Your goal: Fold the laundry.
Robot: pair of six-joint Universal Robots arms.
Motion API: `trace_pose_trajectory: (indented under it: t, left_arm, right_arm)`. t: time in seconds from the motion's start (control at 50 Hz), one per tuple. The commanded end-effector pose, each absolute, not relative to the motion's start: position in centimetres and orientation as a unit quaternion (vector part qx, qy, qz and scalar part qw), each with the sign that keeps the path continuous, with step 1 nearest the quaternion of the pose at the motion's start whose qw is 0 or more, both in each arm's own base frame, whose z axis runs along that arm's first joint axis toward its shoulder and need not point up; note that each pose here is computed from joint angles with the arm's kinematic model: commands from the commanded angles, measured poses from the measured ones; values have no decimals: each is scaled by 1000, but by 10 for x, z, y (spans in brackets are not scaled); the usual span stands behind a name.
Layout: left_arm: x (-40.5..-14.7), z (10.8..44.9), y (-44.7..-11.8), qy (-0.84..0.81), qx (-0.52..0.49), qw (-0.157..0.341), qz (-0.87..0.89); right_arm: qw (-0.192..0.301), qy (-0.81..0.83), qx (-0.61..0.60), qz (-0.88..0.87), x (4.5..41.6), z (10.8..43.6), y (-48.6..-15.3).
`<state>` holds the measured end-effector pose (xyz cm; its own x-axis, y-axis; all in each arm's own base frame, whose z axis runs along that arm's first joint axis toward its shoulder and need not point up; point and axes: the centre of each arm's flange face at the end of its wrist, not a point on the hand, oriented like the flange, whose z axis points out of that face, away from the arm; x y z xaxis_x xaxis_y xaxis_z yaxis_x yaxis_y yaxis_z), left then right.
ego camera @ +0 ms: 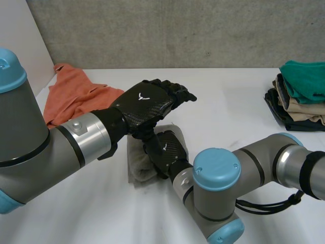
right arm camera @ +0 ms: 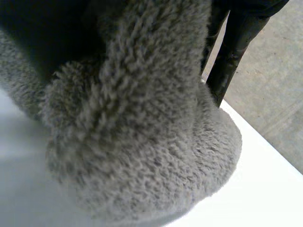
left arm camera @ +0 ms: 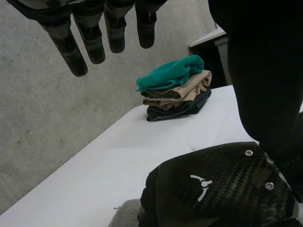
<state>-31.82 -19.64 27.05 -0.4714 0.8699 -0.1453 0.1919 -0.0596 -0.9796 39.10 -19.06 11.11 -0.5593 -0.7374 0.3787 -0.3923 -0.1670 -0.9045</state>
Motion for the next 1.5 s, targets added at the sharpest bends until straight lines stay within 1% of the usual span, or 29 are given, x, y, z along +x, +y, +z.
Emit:
trace_pose_trajectory:
  t: [0.02, 0.16, 0.18, 0.24, 0.26, 0.32, 0.36, 0.44, 0.48, 0.54, 0.56, 0.58, 0.62, 0.64, 0.66, 0.7, 0.72, 0.76, 0.78, 0.8, 0.86, 0.92, 0.94, 1.0, 1.02, 1.1, 1.16, 1.42, 1.5]
  left_arm:
    - [-318, 270, -196, -623, -426, 287, 590]
    - [-316, 273, -197, -625, -420, 279, 596]
    - [-315, 273, -197, -626, -418, 277, 597]
    - [-313, 275, -199, -630, -411, 269, 602]
    - [-312, 275, -200, -631, -409, 266, 603]
    - [-305, 281, -204, -633, -396, 253, 615]
    - [-300, 285, -209, -634, -386, 244, 624]
    - [-296, 287, -214, -641, -371, 241, 628]
    - [-296, 287, -214, -642, -367, 245, 627]
    - [-297, 288, -215, -642, -359, 252, 629]
    - [-297, 288, -216, -641, -358, 253, 630]
    - [-297, 289, -216, -641, -355, 255, 631]
    - [-297, 288, -216, -642, -355, 256, 630]
    - [-297, 287, -216, -642, -355, 256, 629]
    - [-297, 286, -215, -643, -356, 257, 627]
    - [-298, 285, -214, -643, -356, 258, 627]
    - [-298, 285, -213, -644, -357, 258, 626]
    - [-298, 284, -213, -644, -358, 259, 625]
    - [-298, 284, -213, -644, -358, 259, 625]
    - [-298, 284, -213, -644, -358, 259, 624]
    - [-298, 279, -213, -649, -358, 259, 620]
    - [-299, 276, -213, -651, -359, 260, 617]
    - [-300, 275, -213, -650, -360, 260, 617]
    - [-302, 272, -212, -646, -362, 262, 619]
    - [-302, 271, -211, -646, -362, 262, 619]
    - [-303, 266, -212, -650, -363, 263, 614]
    - [-304, 264, -212, -651, -363, 264, 611]
    - [-308, 263, -206, -648, -369, 270, 609]
    - [-308, 263, -206, -648, -369, 270, 609]
  right_arm:
    - [132, 640, -435, -620, 379, 115, -212]
    - [99, 648, -401, -640, 352, 133, -249]
    - [84, 650, -387, -648, 343, 139, -266]
    - [62, 647, -373, -662, 331, 147, -288]
    - [44, 636, -370, -676, 324, 155, -303]
    - [17, 612, -372, -698, 315, 171, -325]
    - [0, 583, -373, -722, 307, 191, -347]
    - [-8, 517, -358, -778, 299, 235, -381]
    - [-17, 480, -325, -815, 287, 265, -402]
    - [-12, 445, -285, -849, 269, 296, -422]
    - [-11, 426, -261, -866, 253, 314, -433]
    - [-12, 416, -250, -874, 244, 323, -439]
    - [-15, 403, -233, -885, 223, 335, -450]
    - [-20, 392, -225, -892, 201, 343, -463]
    - [-21, 384, -226, -895, 192, 347, -467]
    - [-26, 380, -227, -896, 176, 347, -476]
    - [-23, 378, -236, -895, 161, 340, -486]
    - [-25, 379, -246, -892, 150, 332, -495]
    - [-25, 380, -252, -890, 144, 326, -500]
    - [-28, 386, -257, -885, 128, 315, -509]
    - [-17, 404, -265, -876, 109, 293, -520]
    - [5, 438, -263, -859, 89, 252, -534]
    - [11, 458, -264, -849, 80, 227, -539]
    - [11, 485, -261, -835, 64, 194, -544]
    - [9, 501, -260, -825, 53, 175, -544]
    - [5, 529, -263, -807, 31, 149, -539]
    - [7, 534, -269, -801, 24, 148, -534]
    - [13, 506, -272, -819, 19, 206, -526]
    - [8, 511, -264, -818, 10, 207, -527]
